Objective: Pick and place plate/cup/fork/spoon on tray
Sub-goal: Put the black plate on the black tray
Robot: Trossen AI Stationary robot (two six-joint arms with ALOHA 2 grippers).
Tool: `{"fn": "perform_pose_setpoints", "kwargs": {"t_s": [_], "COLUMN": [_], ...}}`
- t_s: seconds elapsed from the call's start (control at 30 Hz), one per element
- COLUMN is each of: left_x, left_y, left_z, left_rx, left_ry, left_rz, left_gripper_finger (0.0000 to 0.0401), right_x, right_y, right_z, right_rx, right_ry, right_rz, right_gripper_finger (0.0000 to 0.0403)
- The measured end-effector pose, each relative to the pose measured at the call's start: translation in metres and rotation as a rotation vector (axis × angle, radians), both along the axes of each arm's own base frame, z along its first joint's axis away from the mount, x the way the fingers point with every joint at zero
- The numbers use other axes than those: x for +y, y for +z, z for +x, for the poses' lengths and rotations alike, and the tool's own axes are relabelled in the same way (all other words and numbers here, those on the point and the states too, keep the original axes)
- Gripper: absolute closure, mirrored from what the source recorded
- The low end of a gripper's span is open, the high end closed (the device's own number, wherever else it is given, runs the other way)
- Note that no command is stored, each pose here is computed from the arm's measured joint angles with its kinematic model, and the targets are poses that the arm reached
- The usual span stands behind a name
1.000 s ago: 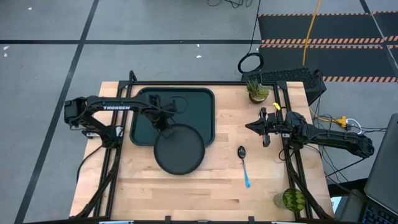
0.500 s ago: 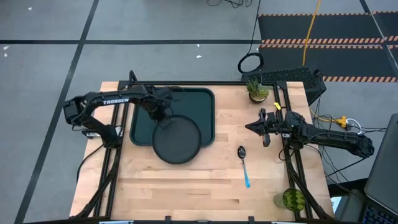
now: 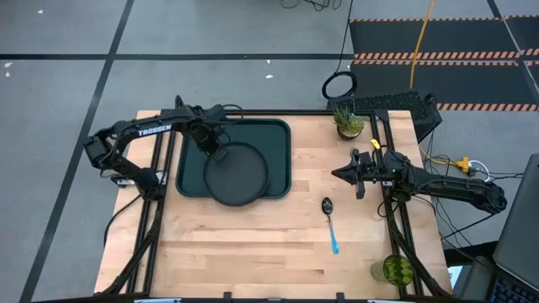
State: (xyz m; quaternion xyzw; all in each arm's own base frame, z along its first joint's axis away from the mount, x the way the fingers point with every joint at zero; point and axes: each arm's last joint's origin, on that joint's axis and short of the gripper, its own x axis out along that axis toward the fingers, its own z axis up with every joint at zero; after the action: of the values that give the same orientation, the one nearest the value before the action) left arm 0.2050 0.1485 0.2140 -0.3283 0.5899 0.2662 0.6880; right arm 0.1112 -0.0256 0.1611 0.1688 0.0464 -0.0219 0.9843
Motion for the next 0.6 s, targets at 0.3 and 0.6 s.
{"fn": "perform_pose_setpoints", "kwargs": {"t_s": [0.3, 0.6], "left_x": [0.020, 0.026], "left_y": [0.000, 0.000], "left_z": [-0.017, -0.023], "left_rx": [0.010, -0.001], "left_ry": [0.110, 0.117], "left_rz": [0.005, -0.016], "left_gripper_finger": [0.0396, 0.0396], "right_x": [0.000, 0.000], "right_y": [0.000, 0.000], "right_z": [0.000, 0.000], "right_rx": [0.001, -0.001], "right_ry": [0.004, 0.004], "right_rz": [-0.040, -0.039], "right_gripper_finger": [0.0403, 0.0403]}}
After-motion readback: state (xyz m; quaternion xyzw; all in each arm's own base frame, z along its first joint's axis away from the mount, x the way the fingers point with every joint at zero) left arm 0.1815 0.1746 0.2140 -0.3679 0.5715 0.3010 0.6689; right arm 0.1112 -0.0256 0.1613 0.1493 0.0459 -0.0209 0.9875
